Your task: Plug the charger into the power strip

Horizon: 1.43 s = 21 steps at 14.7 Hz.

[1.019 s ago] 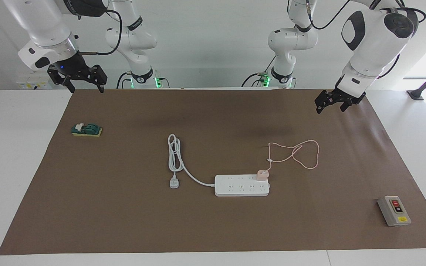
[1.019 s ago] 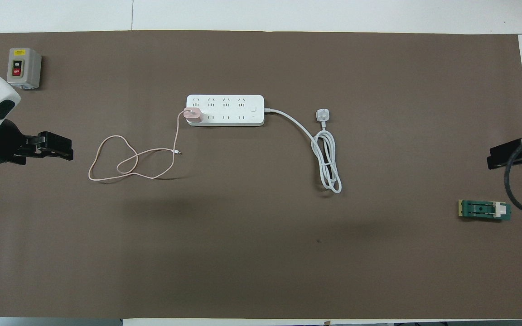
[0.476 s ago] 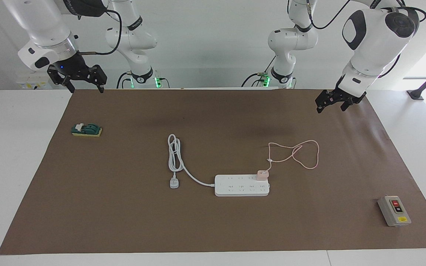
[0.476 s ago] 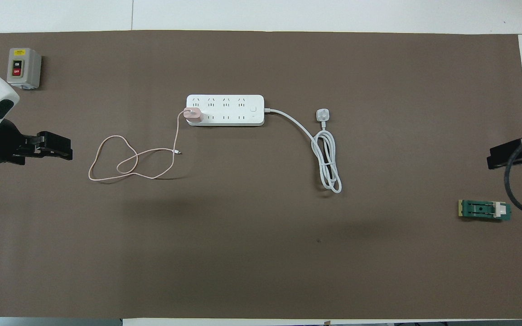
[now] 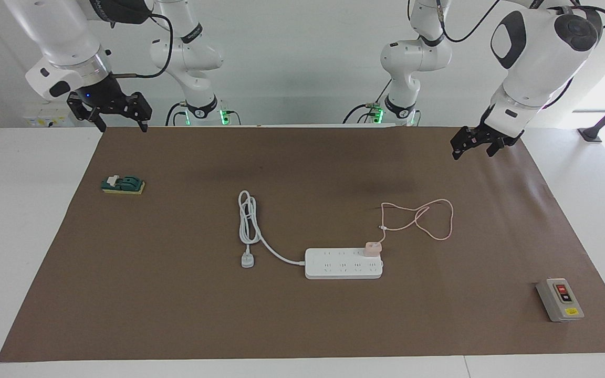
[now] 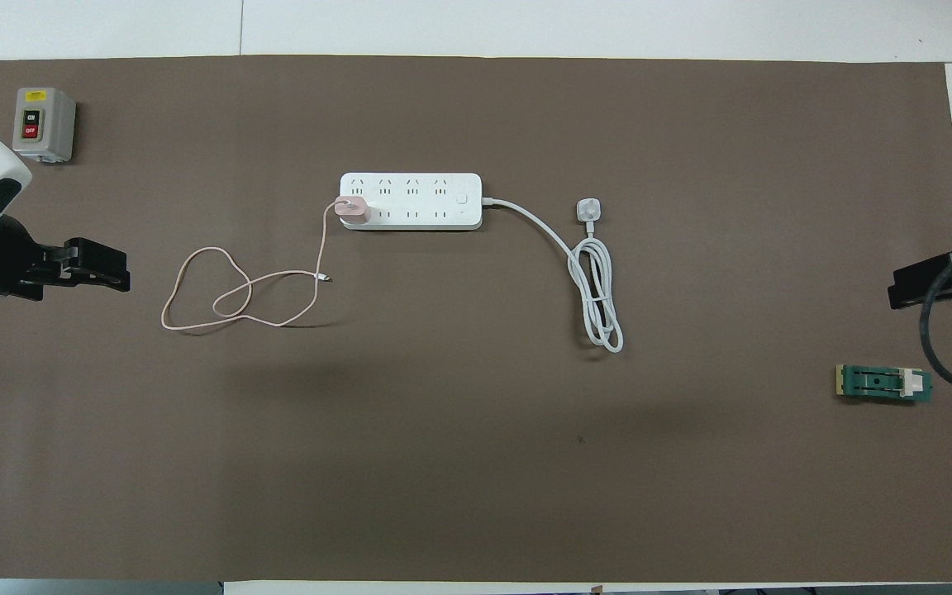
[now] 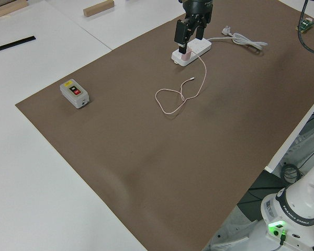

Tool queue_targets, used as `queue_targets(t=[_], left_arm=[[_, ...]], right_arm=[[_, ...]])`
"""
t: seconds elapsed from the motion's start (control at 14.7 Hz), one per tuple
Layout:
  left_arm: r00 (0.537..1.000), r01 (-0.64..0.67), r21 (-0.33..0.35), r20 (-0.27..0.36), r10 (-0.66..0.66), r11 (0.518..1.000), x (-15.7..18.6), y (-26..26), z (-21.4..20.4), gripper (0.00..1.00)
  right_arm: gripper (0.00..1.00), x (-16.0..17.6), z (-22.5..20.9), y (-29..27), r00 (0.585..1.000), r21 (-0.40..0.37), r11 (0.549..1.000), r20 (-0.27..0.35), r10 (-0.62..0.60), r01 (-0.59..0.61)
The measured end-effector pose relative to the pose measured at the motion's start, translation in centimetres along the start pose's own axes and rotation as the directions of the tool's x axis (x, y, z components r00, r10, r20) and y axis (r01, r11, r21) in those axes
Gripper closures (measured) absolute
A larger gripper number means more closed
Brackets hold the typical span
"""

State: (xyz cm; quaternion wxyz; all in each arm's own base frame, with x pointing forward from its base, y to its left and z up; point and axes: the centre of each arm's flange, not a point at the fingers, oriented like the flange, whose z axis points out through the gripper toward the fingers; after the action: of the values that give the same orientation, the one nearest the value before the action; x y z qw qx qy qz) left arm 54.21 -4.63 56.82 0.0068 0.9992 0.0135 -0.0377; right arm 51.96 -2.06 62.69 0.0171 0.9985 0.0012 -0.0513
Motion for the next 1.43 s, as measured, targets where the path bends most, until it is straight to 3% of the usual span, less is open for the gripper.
queue_targets(t=[1.43], left_arm=[[1.000, 0.000, -0.001, -0.020, 0.000, 1.000, 0.07, -0.02, -1.09, 0.00]], right_arm=[[0.00, 0.00, 0.00, 0.00, 1.000, 0.000, 1.000, 0.000, 0.000, 0.000]])
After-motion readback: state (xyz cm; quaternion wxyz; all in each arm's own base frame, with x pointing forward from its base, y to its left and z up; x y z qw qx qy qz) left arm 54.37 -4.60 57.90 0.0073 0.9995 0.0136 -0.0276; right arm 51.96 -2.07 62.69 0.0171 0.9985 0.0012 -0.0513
